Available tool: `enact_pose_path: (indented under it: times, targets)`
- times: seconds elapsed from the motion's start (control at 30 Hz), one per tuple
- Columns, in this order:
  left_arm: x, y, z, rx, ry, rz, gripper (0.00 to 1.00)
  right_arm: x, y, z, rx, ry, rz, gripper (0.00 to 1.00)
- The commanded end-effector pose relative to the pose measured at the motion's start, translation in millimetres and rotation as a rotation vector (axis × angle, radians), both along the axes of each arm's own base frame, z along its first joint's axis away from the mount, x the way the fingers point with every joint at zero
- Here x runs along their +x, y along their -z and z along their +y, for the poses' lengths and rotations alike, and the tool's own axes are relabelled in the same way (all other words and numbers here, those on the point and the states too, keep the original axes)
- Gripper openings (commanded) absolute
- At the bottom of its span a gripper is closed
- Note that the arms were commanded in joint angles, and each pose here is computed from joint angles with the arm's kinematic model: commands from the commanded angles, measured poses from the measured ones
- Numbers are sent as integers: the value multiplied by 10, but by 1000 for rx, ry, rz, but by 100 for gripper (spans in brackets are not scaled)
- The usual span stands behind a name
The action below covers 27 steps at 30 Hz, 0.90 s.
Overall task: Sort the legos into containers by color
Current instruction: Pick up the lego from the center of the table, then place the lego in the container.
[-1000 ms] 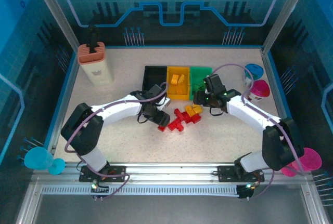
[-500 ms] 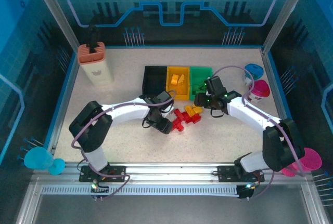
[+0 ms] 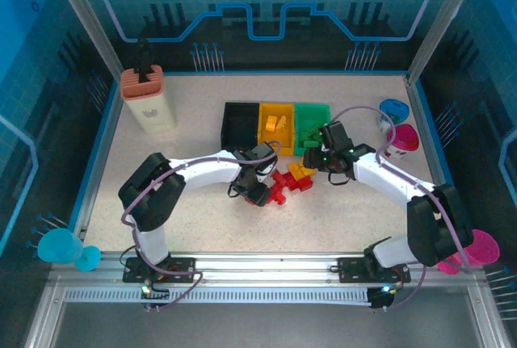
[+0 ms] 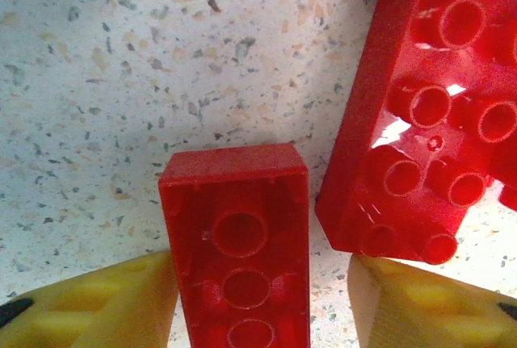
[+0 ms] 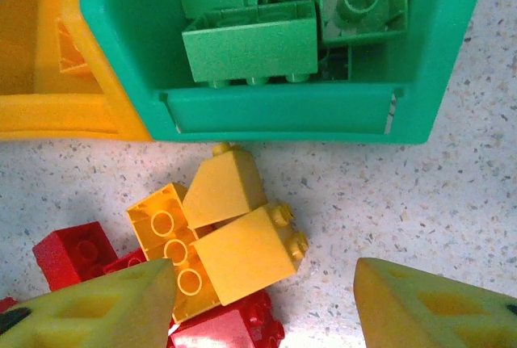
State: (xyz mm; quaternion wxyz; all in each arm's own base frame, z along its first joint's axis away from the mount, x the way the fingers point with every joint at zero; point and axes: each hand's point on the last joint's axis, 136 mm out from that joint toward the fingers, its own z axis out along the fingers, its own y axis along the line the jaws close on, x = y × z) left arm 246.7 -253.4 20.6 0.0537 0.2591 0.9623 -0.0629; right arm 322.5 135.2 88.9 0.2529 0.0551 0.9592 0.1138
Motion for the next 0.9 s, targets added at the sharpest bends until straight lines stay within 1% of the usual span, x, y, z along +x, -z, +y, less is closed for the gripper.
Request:
enact_pose_path:
  times: [0.0, 0.07, 0.13, 0.23, 0.37, 0.5, 0.63, 0.7, 0.87]
  targets:
    - [-17, 10, 68, 46, -18, 8, 53, 26, -25, -42, 22, 25, -15, 61]
    - [4, -3, 91, 58, -21, -5, 45, 22, -16, -46, 24, 27, -13, 61]
    - [29, -33, 99, 59, -25, -18, 41, 21, -21, -52, 25, 28, -16, 61]
    - [96, -136, 122, 49, -38, -51, 38, 10, -32, -67, 27, 30, -19, 61]
    - [262, -457, 158, -29, -80, -118, 38, -13, -37, -100, 27, 34, -21, 61]
    - [554, -874, 277, -135, -165, -209, 36, -33, -45, -98, 38, 37, -23, 61]
    - [947, -1206, 472, -220, -275, -301, 35, -79, -4, -61, 62, 34, -10, 61]
    - [1147, -1275, 575, -225, -317, -329, 35, -106, 18, -30, 70, 26, -4, 60]
    - [1607, -1249, 755, -203, -395, -349, 34, -206, 56, 1, 69, 13, 9, 60]
